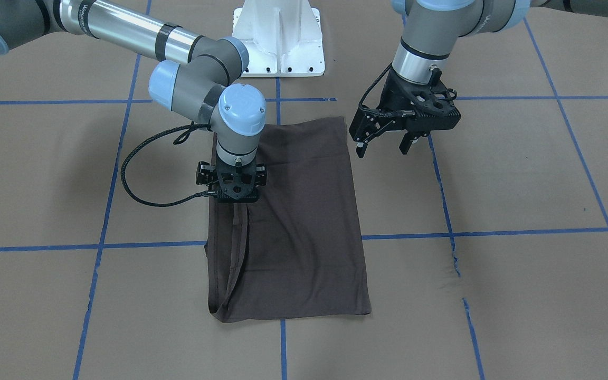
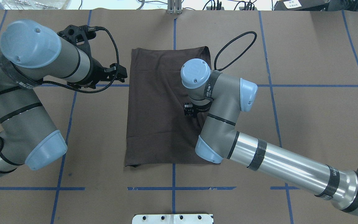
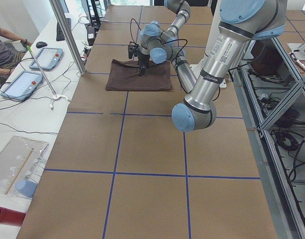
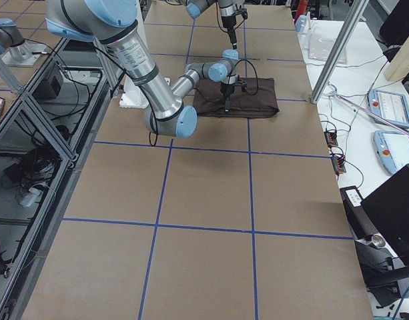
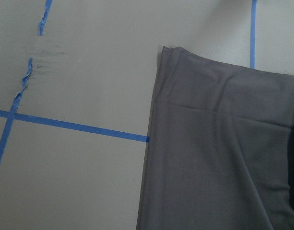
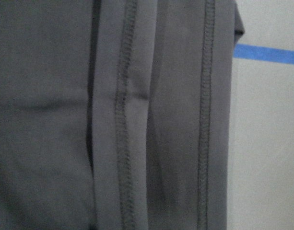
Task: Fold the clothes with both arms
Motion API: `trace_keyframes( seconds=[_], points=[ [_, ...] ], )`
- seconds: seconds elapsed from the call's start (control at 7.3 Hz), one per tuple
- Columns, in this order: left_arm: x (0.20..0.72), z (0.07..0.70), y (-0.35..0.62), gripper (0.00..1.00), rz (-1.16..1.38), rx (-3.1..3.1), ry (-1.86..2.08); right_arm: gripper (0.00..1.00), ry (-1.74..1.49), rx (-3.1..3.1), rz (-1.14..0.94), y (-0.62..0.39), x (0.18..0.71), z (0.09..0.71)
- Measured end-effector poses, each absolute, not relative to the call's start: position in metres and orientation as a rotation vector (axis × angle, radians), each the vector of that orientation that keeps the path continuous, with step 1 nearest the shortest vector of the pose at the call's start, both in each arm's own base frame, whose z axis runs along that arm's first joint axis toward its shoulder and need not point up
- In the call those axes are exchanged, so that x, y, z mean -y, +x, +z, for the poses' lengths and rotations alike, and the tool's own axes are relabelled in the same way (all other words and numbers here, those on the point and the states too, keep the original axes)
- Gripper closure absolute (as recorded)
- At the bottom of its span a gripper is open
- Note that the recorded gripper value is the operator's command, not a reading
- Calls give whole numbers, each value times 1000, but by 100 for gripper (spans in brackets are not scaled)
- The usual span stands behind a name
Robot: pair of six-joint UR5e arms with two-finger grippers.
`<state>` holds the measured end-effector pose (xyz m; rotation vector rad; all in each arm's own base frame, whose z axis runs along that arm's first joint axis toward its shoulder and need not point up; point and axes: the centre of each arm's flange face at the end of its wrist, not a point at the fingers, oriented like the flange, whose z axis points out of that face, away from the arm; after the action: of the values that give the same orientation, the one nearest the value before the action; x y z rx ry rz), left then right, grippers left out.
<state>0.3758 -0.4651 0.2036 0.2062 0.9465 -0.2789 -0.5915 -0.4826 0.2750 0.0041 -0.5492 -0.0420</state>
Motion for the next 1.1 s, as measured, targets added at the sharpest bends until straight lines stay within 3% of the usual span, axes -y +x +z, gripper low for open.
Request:
trace_keyframes(
  seconds=[0.82,1.1],
  points=[
    [461,201,383,0,-274,-953,200,0,-26,468,-52,-538,487,318],
    [459,197,384,0,-273,-961,201,0,-16,458,-62,-500,511,339]
  ],
)
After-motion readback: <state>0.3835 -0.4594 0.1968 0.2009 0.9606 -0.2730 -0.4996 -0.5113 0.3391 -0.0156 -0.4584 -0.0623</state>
